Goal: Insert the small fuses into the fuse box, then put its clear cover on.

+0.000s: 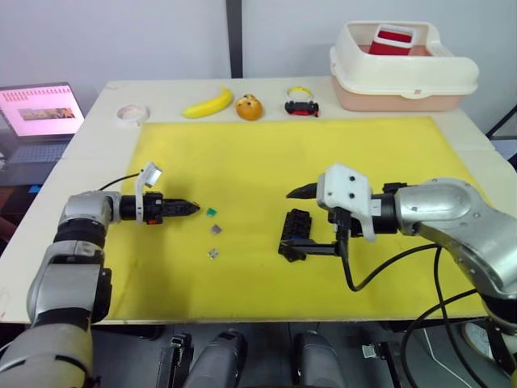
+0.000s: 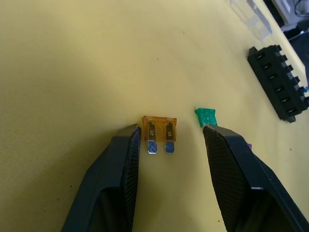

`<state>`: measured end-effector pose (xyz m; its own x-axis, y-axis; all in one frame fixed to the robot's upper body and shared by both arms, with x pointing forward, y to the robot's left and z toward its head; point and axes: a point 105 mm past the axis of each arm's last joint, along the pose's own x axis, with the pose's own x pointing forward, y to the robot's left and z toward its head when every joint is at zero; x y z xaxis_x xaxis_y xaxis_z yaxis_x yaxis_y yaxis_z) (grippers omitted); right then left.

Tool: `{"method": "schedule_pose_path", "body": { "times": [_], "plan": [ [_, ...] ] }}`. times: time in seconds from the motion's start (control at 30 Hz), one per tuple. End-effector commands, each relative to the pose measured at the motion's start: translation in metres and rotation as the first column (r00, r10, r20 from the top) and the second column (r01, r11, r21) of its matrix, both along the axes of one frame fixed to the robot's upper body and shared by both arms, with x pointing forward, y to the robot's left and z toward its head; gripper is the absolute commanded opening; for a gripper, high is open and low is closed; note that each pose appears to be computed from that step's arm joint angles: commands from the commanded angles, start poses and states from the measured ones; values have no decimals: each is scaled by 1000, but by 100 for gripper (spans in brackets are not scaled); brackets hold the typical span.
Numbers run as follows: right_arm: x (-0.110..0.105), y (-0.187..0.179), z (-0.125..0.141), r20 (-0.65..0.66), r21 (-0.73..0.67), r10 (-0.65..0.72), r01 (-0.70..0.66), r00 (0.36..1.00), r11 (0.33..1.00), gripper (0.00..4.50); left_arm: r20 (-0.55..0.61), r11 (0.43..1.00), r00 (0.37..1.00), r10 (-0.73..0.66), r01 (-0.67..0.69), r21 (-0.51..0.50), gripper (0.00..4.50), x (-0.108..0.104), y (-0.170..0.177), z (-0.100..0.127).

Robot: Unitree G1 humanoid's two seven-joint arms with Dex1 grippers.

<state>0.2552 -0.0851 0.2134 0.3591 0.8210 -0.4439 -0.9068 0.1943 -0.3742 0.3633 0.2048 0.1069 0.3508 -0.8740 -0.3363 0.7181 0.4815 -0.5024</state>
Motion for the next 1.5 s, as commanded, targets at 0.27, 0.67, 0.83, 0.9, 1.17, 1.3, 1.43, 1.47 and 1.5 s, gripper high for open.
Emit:
{"method": "schedule_pose_path", "body": {
  "times": [0.27,0.67,0.83,0.9,1.17,1.3,1.43,1.47,1.5],
  "plan": [
    [-3,3,5,42,-7,15,-15,999,1000,450,-66,999,998,14,-16,-34,165,-3,-3,-11],
    [-2,4,4,39,-4,18,-18,999,1000,450,-70,999,997,23,-25,-23,41,-5,0,-14],
    [-2,4,4,39,-5,18,-18,999,1000,450,-67,999,997,37,-39,-24,41,-5,3,-14],
    [-2,4,4,38,-6,18,-18,999,1000,450,-67,999,997,41,-43,-25,41,-5,5,-13],
    [-1,6,3,42,-6,22,-22,999,1000,450,-83,996,994,76,-79,-29,41,-8,17,-10],
    [-1,7,3,43,-5,24,-24,999,1000,450,-88,997,993,81,-82,-5,93,-9,20,-13],
    [-1,8,3,45,-3,24,-23,999,1000,450,-89,996,992,92,-92,3,207,-10,23,-16],
    [-1,8,3,45,-2,23,-23,999,1000,450,-87,995,991,98,-98,6,207,-10,25,-16],
    [-1,8,3,46,-2,23,-23,999,1000,450,-86,994,991,105,-105,9,207,-10,27,-17]
  ]
}}
